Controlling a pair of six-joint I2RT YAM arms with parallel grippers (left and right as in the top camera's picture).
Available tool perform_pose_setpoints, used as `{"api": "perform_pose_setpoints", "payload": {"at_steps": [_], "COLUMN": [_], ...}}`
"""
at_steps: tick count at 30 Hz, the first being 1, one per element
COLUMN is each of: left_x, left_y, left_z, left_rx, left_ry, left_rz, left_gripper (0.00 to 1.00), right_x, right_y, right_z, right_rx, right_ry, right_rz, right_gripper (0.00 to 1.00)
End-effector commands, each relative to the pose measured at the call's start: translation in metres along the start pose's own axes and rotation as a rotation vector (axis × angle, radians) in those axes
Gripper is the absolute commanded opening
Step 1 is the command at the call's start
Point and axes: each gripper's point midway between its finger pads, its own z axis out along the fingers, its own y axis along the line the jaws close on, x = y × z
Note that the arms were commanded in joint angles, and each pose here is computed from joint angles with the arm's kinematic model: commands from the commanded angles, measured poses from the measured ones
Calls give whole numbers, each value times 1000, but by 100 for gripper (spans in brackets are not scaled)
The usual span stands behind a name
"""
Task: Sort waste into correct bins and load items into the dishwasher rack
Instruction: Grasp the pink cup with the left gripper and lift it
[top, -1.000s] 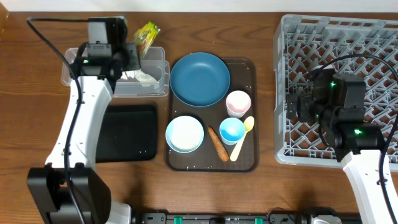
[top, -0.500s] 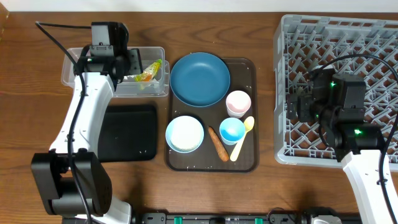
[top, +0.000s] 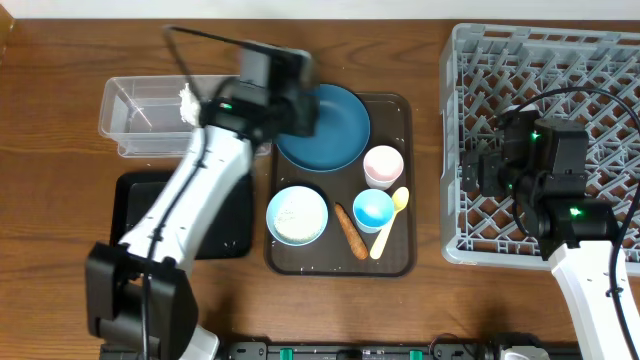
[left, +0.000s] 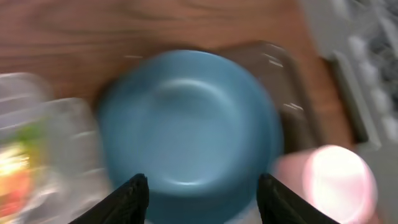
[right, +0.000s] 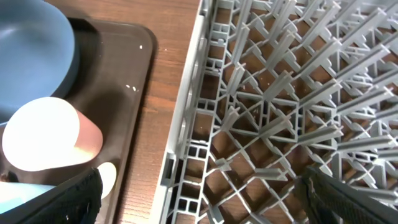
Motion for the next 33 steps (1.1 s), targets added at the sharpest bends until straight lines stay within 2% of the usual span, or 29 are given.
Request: {"api": "perform_pose_setpoints", "payload": {"at_steps": [1, 7, 14, 17, 18, 25, 28, 33], "left_x": [19, 62, 94, 99, 99, 78, 59, 14], "left_y": [-35, -81, -98, -95, -93, -91, -83, -53], "left_z": [21, 57, 83, 91, 92, 96, 94, 71], "left_rx": [62, 117, 131, 126, 124, 129, 121, 99], "left_ry": [67, 196, 287, 302, 302, 222, 171, 61], "left_rz": [59, 142, 179, 175, 173, 169, 120, -95], "left_gripper": [58, 58, 56, 35, 24, 6, 6, 6], "right_x": [-7, -6, -2, -2, -2, -2, -2, -2], "right_y": [-6, -6, -6, -6, -6, -6, -7, -29], "right_z": [-4, -4, -4, -4, -4, -4, -4, -6], "right_rx": [30, 30, 30, 30, 30, 30, 39, 163], "right_ry": [-17, -12, 5, 5, 5, 7, 6, 4], "right_rz": [34, 34, 34, 34, 34, 34, 34, 51], "right_gripper": [99, 99, 99, 99, 99, 99, 99, 99]}}
